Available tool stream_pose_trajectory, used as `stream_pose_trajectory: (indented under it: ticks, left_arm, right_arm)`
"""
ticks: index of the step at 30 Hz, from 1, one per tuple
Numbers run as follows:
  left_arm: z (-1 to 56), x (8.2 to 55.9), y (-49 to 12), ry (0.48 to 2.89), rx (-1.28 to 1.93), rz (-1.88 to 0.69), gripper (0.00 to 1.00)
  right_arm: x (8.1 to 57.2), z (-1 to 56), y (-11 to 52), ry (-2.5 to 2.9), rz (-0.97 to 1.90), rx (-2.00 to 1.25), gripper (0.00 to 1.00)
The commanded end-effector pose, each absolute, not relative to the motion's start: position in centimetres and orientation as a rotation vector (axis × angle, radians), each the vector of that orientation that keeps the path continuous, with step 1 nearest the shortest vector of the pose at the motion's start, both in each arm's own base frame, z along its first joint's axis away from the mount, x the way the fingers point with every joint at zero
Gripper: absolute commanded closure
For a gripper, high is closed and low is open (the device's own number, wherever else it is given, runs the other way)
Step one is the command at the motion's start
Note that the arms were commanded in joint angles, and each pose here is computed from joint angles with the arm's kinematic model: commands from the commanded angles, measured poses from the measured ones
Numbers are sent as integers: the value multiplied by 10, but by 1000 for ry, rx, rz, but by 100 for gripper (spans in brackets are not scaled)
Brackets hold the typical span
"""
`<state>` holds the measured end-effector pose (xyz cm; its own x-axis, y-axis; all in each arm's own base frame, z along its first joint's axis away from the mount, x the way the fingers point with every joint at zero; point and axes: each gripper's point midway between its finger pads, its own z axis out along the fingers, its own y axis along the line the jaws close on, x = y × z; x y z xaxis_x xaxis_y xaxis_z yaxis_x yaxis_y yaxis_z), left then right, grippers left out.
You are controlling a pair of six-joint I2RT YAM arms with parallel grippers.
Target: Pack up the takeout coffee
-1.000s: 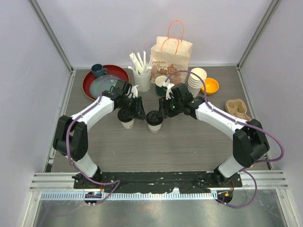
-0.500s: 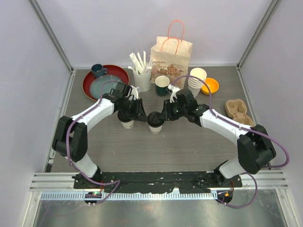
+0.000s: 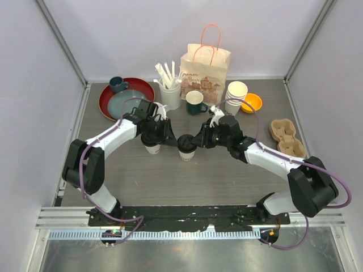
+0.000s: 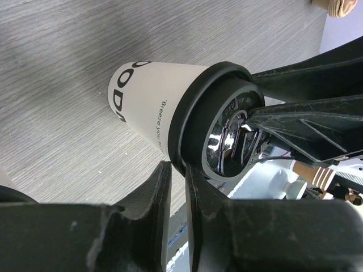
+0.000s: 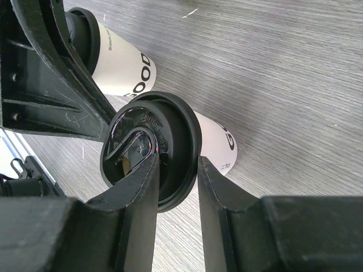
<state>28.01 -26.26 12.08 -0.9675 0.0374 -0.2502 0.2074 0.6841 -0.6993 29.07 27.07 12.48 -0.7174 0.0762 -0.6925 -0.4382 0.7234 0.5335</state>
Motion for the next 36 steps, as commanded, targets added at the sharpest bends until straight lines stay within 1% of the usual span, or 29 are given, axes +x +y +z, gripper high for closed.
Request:
stream_pose_trajectory:
  ticks: [1,9,14,17,21,24,29,33,36]
  left_arm:
    - [97,264,-265,2740,227,-1110,81]
    - [81,257,-265,2767,216,-1104,83]
    - [91,264,-269,2748,253,-1103,84]
    - [81,259,-264,2761,240,-1083,85]
    - [73,259,-257,2779,239,-1025,87]
    - [81,263,-263,2763,256,-1051,87]
    - [73,262,-258,2774,251,-1013,88]
    - [80,267,-261,2759,269,-1013,88]
    - [88,269,-264,2743,285,-1036,87]
  right_arm:
    - [245,45,243,2492,808,-235,99]
    - [237,21,231,2524,753,-218,99]
    - [249,36,238,2481,748,-290,99]
    - [252,38,237,2454,744,-295,99]
    - [237,16,230,2461,757,-306,99]
    - [239,8,226,2426,740,-287,99]
    - [241,-1,224,2407,735,-271,99]
    - [242,4,227,2418,740,-307,99]
    - [247,18,229,2399,736,-336,99]
